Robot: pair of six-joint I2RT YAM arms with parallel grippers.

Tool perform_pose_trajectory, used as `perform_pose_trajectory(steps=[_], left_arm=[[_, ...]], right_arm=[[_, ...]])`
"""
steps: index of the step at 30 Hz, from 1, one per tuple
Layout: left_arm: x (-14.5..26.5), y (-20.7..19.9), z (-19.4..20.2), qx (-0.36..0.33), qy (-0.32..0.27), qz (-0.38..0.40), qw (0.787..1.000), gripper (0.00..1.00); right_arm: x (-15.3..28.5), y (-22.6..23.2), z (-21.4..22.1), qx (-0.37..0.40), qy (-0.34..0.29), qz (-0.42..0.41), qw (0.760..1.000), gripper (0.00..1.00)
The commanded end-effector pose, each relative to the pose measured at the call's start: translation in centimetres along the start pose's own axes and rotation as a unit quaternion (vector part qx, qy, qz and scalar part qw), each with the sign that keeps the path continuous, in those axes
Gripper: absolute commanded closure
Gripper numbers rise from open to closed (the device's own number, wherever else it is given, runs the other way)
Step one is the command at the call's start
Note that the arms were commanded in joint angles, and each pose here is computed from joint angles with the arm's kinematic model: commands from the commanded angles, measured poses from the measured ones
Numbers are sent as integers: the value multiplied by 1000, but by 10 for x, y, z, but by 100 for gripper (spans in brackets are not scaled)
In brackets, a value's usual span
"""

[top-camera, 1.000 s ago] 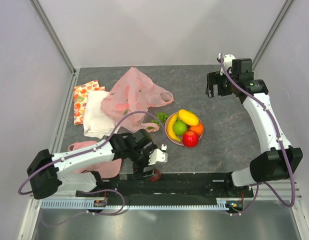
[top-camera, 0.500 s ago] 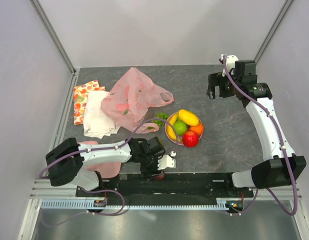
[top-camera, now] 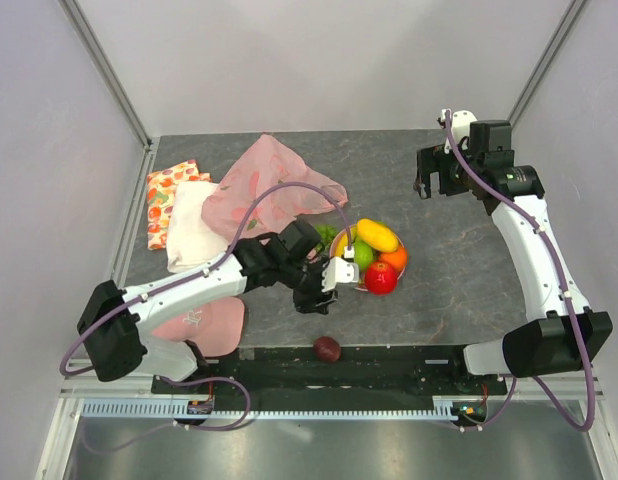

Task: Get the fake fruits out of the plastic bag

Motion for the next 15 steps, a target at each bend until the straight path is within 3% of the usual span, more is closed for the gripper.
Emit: perform_pose_trajectory(steps=[1,7,15], left_arm=[[16,-22,-5,-56,-50,109,991,39],[-4,-23,3,-102,-58,132,984,29],[-57,-42,31,-117,5,155,981,27]], right_arm=[[15,1,-13,12,-34,2,999,2],[13,-1,-5,13,-31,3,999,2],[8,-4,-18,14,-36,9,999,2]])
Point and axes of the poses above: each gripper's point midway between its finger pads, its own x axis back along the fingers, its own y axis along the line the jaws close on, z = x × y, the point moved 5 cm from there along x, back along the fingers, and after that the axes turned 9 degrees about -x, right-handed, at the moved point
